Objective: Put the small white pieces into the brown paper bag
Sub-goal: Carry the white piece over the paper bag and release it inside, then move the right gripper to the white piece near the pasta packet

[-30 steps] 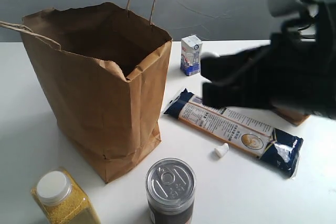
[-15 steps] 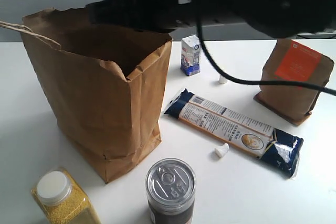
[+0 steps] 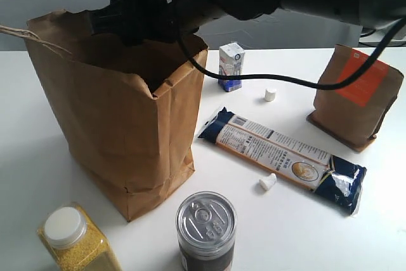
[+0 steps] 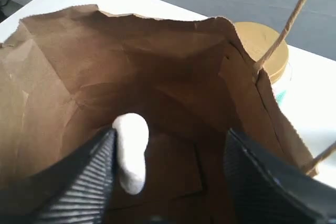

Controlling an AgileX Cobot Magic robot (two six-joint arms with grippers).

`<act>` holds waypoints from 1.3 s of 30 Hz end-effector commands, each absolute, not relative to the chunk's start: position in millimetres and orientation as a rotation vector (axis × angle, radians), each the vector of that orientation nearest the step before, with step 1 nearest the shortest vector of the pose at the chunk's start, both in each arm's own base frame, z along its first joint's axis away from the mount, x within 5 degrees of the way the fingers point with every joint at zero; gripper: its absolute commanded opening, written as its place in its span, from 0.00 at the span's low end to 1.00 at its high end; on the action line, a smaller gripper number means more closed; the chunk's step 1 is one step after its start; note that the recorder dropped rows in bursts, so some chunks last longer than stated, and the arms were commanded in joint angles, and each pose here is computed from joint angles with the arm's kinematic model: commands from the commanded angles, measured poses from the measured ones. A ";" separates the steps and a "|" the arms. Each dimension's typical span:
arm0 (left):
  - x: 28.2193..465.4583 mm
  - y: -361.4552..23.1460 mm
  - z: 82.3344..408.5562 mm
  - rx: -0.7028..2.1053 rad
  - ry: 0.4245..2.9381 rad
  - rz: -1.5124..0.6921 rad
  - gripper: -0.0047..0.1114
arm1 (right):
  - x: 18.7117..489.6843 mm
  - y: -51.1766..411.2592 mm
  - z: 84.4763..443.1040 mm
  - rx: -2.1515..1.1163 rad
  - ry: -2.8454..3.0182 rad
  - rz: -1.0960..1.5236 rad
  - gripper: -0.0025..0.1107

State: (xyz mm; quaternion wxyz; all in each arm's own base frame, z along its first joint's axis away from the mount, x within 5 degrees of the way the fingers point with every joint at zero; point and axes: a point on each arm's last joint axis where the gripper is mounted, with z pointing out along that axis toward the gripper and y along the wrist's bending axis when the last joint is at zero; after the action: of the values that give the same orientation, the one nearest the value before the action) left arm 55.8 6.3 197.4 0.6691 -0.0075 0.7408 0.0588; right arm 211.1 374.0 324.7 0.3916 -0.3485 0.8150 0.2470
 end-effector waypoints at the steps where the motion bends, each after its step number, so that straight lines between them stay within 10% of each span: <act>1: 55.8 5.8 196.9 -0.010 1.665 0.127 0.04 | 213.9 371.1 329.7 -0.877 2.063 0.618 0.51; 5: 55.8 5.8 196.9 -0.010 1.665 0.127 0.04 | 213.3 366.4 331.2 -0.893 2.079 0.574 0.50; 11: 55.8 5.8 196.9 -0.010 1.665 0.127 0.04 | 165.2 318.5 377.7 -0.918 1.968 0.621 0.02; 27: 55.8 5.8 196.9 -0.010 1.665 0.127 0.04 | 173.4 208.8 254.3 -0.700 2.610 0.247 0.03; 34: 55.8 5.8 196.9 -0.010 1.665 0.127 0.04 | 190.5 224.6 195.4 -0.757 2.781 0.124 0.42; 39: 55.8 5.8 196.9 -0.010 1.665 0.127 0.04 | 198.5 235.0 162.9 -0.783 2.808 0.094 0.48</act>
State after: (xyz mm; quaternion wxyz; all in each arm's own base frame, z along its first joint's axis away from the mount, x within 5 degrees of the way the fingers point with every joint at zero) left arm 55.8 6.3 197.4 0.6691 -0.0075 0.7408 0.0588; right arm 194.3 231.6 175.7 0.1110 -0.2634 0.9578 0.0295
